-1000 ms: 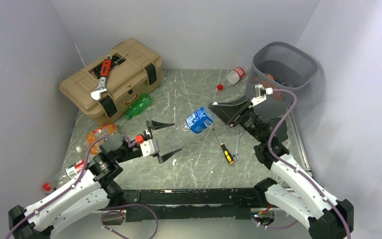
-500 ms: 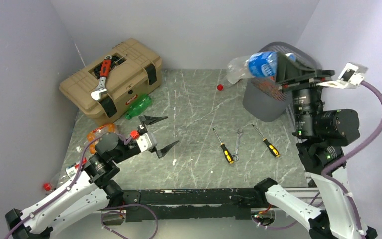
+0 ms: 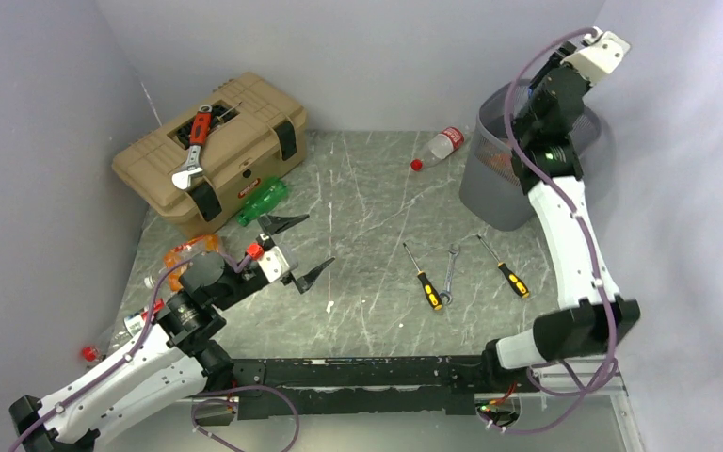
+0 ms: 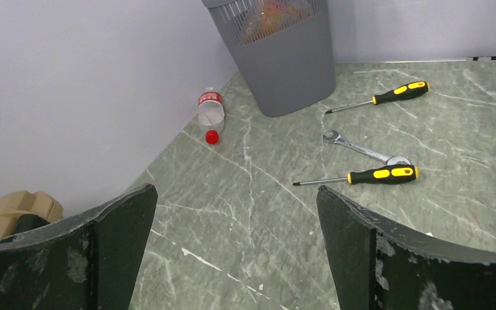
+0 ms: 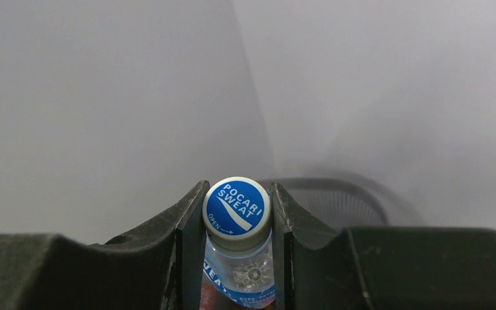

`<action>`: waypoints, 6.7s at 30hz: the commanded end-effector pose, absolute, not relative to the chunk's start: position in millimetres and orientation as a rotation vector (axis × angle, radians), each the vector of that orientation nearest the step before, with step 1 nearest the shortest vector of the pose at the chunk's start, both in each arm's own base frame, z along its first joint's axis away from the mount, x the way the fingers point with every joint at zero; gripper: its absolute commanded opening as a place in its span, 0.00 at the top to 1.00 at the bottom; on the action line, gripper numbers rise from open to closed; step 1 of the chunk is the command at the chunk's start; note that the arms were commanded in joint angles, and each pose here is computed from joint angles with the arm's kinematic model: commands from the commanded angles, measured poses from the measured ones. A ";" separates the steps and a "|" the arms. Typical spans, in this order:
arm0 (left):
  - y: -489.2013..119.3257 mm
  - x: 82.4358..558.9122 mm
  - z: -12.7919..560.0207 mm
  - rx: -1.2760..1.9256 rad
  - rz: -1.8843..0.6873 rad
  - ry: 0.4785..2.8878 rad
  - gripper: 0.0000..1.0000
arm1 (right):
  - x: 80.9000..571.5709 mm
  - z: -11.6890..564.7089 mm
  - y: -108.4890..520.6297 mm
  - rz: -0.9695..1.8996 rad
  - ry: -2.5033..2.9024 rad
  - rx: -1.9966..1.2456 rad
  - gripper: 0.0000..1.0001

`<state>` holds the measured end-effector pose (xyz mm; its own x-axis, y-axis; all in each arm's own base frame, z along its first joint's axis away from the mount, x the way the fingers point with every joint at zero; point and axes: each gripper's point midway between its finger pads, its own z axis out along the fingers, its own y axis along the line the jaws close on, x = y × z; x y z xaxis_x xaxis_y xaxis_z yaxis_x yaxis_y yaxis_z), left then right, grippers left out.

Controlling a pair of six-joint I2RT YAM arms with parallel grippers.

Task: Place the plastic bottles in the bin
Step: Place the plastic bottle in the trash bin, then pick up the plastic bottle from the corner of the board.

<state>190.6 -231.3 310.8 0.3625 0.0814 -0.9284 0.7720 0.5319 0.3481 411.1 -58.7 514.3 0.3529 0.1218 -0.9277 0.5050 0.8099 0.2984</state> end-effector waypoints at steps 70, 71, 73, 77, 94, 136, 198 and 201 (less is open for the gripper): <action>-215.3 227.0 309.5 0.802 -0.350 1.206 0.01 | 520.7 170.4 187.3 0.108 1.733 1.009 0.03; -215.5 227.5 309.3 0.803 -0.348 1.209 0.00 | 527.3 162.6 182.8 0.091 1.738 1.025 0.02; -215.2 228.3 308.1 0.802 -0.345 1.212 0.01 | 536.9 150.4 174.5 0.061 1.740 1.043 0.02; -215.5 229.3 306.7 0.803 -0.341 1.216 0.01 | 546.1 128.1 157.4 -0.009 1.747 1.091 0.01; -215.2 227.2 311.8 0.793 -0.355 1.206 0.00 | 575.5 63.5 131.1 -0.041 1.753 1.207 0.02; -213.7 232.3 307.2 0.796 -0.321 1.219 0.01 | 607.0 11.4 123.8 0.099 1.804 1.192 0.50; -272.9 185.0 262.8 1.600 -0.194 0.838 0.01 | 146.6 252.2 174.4 0.610 2.400 -0.611 1.00; -273.9 203.7 251.9 1.628 -0.033 0.830 0.01 | 153.8 250.8 177.5 0.575 2.408 -0.645 1.00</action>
